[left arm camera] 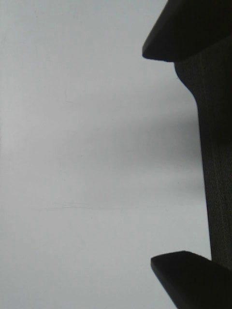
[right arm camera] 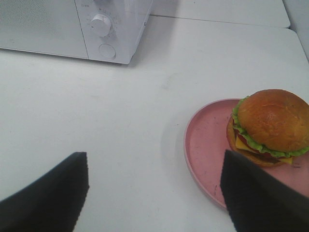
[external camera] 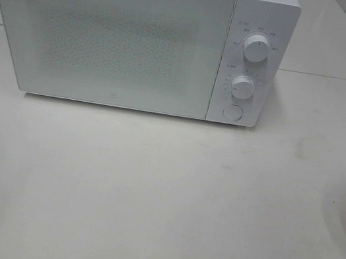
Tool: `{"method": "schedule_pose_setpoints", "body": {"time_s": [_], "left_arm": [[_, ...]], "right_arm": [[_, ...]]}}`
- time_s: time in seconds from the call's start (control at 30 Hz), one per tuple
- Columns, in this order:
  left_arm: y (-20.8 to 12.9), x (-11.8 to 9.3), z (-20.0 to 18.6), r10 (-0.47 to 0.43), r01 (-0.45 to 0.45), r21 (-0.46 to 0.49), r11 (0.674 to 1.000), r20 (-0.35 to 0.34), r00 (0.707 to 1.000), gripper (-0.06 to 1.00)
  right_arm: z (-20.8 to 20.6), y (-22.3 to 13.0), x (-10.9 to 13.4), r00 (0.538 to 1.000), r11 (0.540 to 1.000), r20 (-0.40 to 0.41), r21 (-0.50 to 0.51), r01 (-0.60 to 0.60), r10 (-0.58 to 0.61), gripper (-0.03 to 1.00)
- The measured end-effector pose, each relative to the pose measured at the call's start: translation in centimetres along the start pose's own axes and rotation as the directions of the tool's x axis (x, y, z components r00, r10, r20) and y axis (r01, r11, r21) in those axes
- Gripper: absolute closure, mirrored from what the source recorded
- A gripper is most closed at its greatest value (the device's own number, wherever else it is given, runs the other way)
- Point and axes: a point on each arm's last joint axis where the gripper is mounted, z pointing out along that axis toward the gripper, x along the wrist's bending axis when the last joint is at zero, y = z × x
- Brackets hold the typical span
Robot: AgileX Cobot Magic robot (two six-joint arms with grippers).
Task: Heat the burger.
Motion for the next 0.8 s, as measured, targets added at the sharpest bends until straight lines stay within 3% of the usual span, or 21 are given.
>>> {"method": "schedule_pose_setpoints", "body": {"time_s": [0.33,0.53,0.67,0.8], "left_arm": [[-0.3,-0.1,-0.4,0.004,-0.004,-0.037,0.999,-0.003,1.000,-0.05],[-1.6,-0.3,-2.3,-0.003,-0.004,-0.185,0.983,-0.037,0.999,-0.05],[-3.1,-0.7,-3.7,0.005,-0.021,-0.307,0.952,-0.054,0.999,-0.05],[-3.3,-0.7,-3.9,0.006,-0.024,-0.327,0.945,-0.055,0.998,-0.05]], "right_arm": [[0.0,0.0,0.0,1.000,1.000,0.000,0.000,0.000,0.000,0.22],[0.0,0.0,0.0,1.000,1.000,0.000,0.000,0.000,0.000,0.22],[0.0,0.0,0.0,1.000,1.000,0.000,0.000,0.000,0.000,0.22],[0.0,0.0,0.0,1.000,1.000,0.000,0.000,0.000,0.000,0.22]]}}
